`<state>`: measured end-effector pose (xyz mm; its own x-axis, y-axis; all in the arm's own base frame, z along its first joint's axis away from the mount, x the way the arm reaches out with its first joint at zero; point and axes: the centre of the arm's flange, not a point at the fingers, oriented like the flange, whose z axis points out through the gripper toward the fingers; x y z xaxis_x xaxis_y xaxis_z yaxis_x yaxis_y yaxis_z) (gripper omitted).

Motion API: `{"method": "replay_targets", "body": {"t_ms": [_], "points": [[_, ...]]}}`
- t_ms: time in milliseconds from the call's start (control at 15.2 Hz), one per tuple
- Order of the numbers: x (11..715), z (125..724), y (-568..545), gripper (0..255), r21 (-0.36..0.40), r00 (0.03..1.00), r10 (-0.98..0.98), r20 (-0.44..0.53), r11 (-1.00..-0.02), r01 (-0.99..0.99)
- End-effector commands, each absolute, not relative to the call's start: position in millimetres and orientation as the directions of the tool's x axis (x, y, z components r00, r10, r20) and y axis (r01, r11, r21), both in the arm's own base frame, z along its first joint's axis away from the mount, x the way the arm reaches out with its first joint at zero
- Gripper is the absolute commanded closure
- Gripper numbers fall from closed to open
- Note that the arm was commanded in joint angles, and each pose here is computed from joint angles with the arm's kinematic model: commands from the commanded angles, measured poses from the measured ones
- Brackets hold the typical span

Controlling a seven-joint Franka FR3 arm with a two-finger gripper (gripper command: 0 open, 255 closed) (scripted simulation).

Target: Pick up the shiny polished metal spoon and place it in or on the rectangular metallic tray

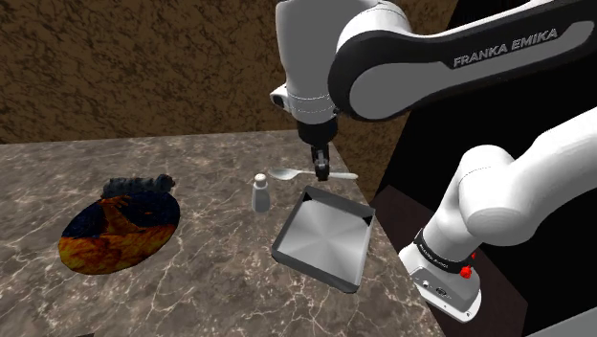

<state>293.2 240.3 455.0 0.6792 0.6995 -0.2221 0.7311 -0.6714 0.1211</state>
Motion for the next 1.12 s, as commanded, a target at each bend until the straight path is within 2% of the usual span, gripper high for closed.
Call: {"method": "replay_targets", "body": {"t_ms": [0,264,1056], "points": [[265,456,248,255,0.121,0.680,0.699,-0.222,-0.672,0.730],[214,458,262,255,0.121,0.680,0.699,-0.222,-0.672,0.730],[214,394,262,255,0.121,0.680,0.699,-0.222,-0.672,0.730]]}}
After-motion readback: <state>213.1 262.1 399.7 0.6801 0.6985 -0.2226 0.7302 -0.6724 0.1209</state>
